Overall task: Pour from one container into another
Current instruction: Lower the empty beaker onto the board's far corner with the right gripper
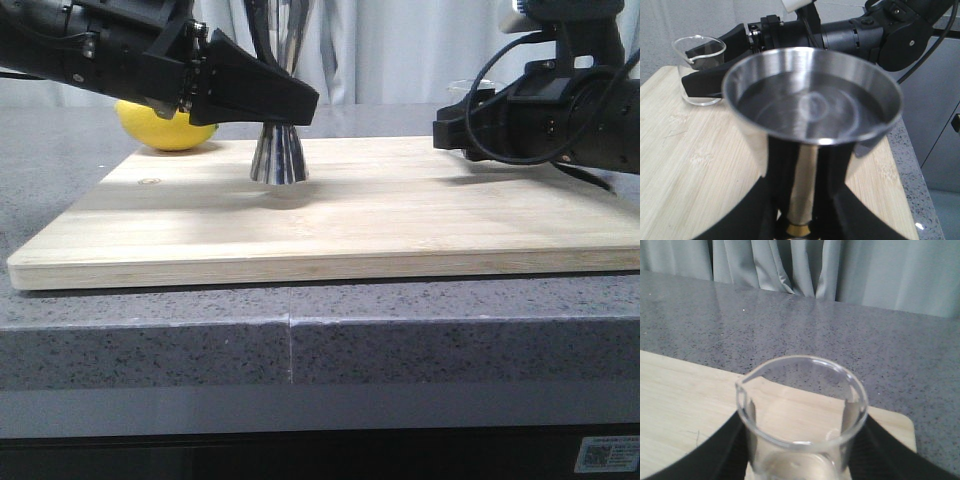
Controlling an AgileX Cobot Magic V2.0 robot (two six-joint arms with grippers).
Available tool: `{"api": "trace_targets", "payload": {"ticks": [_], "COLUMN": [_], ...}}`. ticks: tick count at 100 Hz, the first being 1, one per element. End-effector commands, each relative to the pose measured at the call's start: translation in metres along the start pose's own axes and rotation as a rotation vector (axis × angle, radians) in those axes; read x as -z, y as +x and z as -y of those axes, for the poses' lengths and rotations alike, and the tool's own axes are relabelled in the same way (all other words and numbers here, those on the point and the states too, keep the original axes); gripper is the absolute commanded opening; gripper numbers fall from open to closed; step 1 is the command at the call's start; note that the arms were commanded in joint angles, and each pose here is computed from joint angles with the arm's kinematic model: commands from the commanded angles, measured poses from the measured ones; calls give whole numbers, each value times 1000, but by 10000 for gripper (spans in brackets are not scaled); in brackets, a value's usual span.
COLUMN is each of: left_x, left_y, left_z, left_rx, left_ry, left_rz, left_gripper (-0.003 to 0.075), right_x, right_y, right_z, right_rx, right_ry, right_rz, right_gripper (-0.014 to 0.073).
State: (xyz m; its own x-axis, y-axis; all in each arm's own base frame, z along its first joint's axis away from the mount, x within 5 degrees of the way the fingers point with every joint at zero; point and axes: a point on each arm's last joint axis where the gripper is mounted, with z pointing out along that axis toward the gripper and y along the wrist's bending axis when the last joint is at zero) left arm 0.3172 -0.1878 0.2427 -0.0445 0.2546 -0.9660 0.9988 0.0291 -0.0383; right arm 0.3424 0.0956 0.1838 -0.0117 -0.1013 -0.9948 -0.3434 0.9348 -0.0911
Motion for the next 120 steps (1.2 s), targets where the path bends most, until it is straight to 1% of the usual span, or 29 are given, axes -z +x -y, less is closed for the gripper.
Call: {"api": "trace_targets", "payload": {"ticks": [1, 44, 51, 68, 75, 101, 120], "left_x": [6, 6, 6, 6, 6, 6, 6], "left_y": [-36, -36, -36, -36, -36, -36, -36], "left_z": [13, 13, 13, 13, 13, 13, 13], "left_rx": [-43, -43, -43, -43, -43, -43, -43], "left_ry": [61, 61, 61, 61, 61, 61, 61], "left_rz": [135, 135, 135, 135, 135, 135, 135], "left_gripper": [-19, -19, -19, -19, -19, -19, -19], "right_x": [-1, -1, -1, -1, -1, -1, 3], "right_y": [-20, -19, -18, -17, -17, -17, -29], "right_z": [5, 5, 5, 5, 5, 5, 6], "right_rx": [3, 3, 3, -1, -3, -5, -1], "right_ry": [17, 17, 16, 20, 24, 26, 29], "right_rz": [97, 93, 82, 65, 65, 67, 94], "right_gripper": [206, 213, 244, 375, 400, 401, 401]}}
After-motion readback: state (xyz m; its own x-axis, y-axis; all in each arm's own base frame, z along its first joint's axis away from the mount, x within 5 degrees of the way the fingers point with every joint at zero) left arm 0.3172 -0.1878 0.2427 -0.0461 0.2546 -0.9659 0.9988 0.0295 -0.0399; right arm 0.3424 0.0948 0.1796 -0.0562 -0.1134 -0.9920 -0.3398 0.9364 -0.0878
